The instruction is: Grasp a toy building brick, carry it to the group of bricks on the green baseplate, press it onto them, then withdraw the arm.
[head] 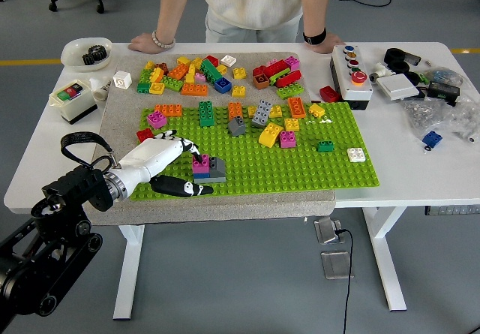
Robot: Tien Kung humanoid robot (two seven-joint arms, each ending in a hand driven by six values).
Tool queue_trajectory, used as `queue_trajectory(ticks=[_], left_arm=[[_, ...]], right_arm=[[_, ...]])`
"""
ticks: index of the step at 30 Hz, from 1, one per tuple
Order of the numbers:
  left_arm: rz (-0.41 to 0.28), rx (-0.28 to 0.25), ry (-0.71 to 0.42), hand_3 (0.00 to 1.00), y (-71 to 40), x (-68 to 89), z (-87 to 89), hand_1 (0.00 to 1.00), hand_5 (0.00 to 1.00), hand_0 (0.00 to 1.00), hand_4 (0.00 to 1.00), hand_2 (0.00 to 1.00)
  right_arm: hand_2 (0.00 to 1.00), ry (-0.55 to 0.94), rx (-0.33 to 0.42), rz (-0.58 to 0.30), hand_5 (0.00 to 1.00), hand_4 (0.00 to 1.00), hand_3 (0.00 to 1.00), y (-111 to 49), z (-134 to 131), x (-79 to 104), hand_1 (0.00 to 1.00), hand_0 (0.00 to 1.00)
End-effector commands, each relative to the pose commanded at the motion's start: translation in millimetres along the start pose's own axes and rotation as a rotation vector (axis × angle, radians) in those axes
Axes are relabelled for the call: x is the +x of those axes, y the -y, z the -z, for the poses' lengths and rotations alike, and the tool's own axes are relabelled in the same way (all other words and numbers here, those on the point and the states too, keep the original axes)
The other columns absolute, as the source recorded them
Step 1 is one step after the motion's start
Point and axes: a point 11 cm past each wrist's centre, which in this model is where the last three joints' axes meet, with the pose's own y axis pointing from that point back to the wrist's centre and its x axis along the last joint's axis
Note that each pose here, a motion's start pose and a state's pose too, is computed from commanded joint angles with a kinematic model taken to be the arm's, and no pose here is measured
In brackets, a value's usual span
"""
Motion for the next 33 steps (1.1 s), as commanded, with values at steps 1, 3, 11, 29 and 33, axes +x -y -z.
queue_trajectory(ticks=[1,3,11,29,33], left_arm=[[0.001,0.0,0.0,0.638,0.0,-0.3,0.1,0.891,0.759,0.998,0.998,0.861],[0.007,0.003,-0.001,0.636,-0.1,-1.8,0.5,0.89,0.757,0.998,0.998,0.861],[-0.003,0.002,-0.005,0.637,-0.7,1.2,1.3,0.889,0.757,0.998,0.998,0.859],[-0.13,-0.04,-0.043,0.637,-5.5,38.9,-7.0,0.881,0.749,0.998,0.998,0.841],[-0.171,-0.043,-0.041,0.655,-6.0,47.6,-7.0,0.852,0.746,0.998,0.998,0.814]], right_arm=[[0.691,0.0,0.0,0.0,0.501,0.813,0.557,0.0,0,0.0,0.642,0.74],[0.692,-0.001,-0.001,0.0,0.5,0.813,0.559,0.0,0,-0.1,0.641,0.74],[0.692,-0.002,-0.002,0.002,0.5,0.813,0.558,0.0,-1,-0.9,0.641,0.74],[0.692,-0.005,-0.005,0.006,0.501,0.813,0.558,0.1,-2,-3.0,0.641,0.739],[0.692,-0.006,-0.005,0.005,0.501,0.813,0.558,0.1,-3,-2.5,0.641,0.739]])
